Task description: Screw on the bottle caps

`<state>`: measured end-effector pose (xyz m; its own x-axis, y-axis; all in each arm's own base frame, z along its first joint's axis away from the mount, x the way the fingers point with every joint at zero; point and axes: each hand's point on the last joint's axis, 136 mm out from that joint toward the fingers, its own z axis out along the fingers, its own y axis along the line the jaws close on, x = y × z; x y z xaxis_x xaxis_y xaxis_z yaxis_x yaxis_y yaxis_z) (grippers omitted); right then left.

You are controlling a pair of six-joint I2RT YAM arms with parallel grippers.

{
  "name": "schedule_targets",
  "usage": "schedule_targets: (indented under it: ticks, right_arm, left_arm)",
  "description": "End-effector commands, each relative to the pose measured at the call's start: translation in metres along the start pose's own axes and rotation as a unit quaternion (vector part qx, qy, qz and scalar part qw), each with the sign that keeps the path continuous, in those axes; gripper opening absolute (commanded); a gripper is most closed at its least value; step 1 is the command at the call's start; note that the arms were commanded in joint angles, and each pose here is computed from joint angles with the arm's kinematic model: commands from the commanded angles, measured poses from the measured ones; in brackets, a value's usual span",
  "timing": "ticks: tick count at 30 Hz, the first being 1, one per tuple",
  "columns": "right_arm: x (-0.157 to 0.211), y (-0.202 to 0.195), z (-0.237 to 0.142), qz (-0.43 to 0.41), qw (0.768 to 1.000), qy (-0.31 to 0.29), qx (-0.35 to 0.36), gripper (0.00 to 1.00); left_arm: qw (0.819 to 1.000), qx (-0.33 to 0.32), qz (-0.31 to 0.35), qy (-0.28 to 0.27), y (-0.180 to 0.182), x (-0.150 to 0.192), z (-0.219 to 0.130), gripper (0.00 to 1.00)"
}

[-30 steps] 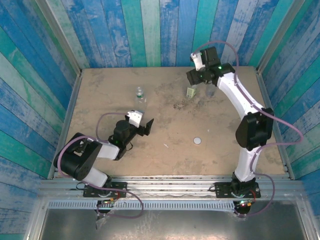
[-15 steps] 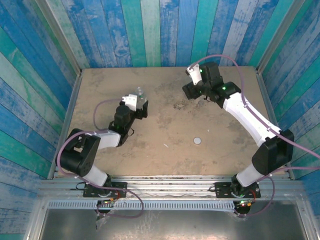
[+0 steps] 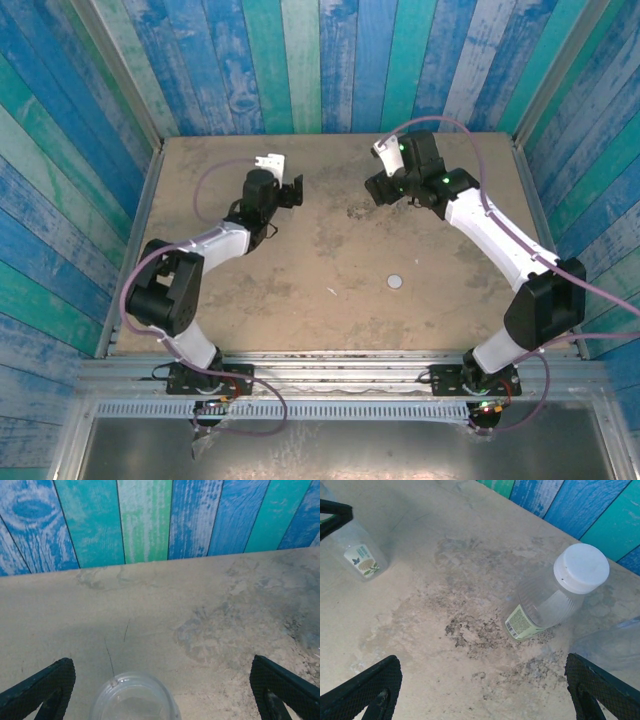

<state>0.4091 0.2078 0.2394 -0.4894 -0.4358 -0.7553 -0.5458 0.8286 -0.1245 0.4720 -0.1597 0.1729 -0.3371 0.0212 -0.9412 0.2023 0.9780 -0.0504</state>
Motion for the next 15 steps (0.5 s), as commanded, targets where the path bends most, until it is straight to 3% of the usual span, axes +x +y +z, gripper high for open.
schedule_targets:
  ticks: [1,3,5,15]
  right_arm:
    - [-0.002,0.0048,-0.0084,-0.003,1.0,-0.012,-0.011,0.87]
    - [-0.0009,0.0041,-0.0089,-0.006,1.0,-0.011,-0.008,0.87]
    - [0.0018,0.0031,-0.0076,-0.008,1.0,-0.008,-0.005,0.87]
    - [0.0048,0.0003,-0.0071,-0.01,1.0,-0.004,0.004,0.87]
  left_arm:
    - [0.997,-0.031,-0.019,0.067,0.0157,0.0372,0.0143,0.96]
    - [0.996,-0.039,-0.023,0.072,0.0194,0.0409,0.0163,1.0]
    - [0.996,-0.041,-0.024,0.07,0.0202,0.0428,0.0163,0.97]
    - [0.997,-0.03,-0.028,0.064,0.0176,0.0456,0.014,0.73]
